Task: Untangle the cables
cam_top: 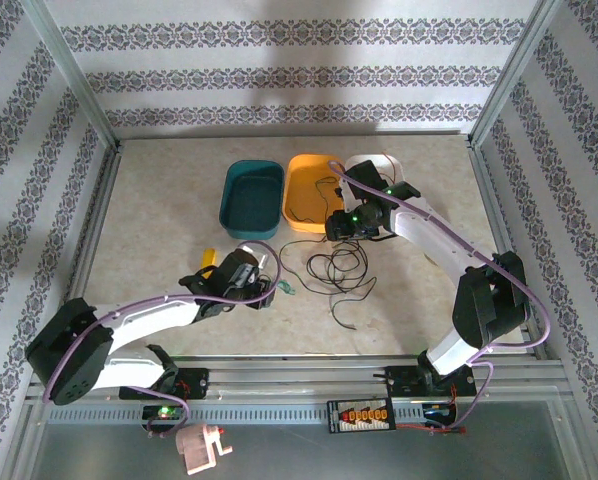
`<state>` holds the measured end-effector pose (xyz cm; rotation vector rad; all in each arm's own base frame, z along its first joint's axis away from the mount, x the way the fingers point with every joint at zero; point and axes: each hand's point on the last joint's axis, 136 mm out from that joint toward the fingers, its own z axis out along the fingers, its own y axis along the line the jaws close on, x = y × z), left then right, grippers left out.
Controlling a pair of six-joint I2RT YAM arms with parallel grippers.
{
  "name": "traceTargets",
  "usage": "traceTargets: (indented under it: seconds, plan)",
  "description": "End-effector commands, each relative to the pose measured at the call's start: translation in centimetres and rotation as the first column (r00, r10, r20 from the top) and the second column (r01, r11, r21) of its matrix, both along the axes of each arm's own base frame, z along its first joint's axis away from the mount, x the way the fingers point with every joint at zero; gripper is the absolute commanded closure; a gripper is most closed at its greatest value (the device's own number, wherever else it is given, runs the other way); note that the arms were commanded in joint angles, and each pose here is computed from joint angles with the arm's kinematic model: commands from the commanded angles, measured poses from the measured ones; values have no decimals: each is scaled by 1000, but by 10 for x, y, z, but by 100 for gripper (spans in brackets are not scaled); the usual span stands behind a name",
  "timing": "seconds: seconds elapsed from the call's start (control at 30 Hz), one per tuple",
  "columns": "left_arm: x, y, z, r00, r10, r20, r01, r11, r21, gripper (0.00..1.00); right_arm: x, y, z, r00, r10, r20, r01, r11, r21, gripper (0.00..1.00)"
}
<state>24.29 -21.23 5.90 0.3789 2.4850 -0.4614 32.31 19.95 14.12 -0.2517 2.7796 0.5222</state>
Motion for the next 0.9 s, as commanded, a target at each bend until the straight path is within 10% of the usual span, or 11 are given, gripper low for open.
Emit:
traceTargets:
  seconds: [0.0,0.23,0.87]
  plan:
    - [23,-15,21,995,15,98,-10,998,-59,65,-4,10,6,1000,23,2,-23,999,29,57]
    - [36,-23,36,992,72,101,-47,971,-234,99,-28,40,-1,988,149,-31,-147,987,72,57]
    - [36,-25,68,987,125,100,-74,911,-407,100,-61,139,-59,905,386,-180,-320,895,312,56]
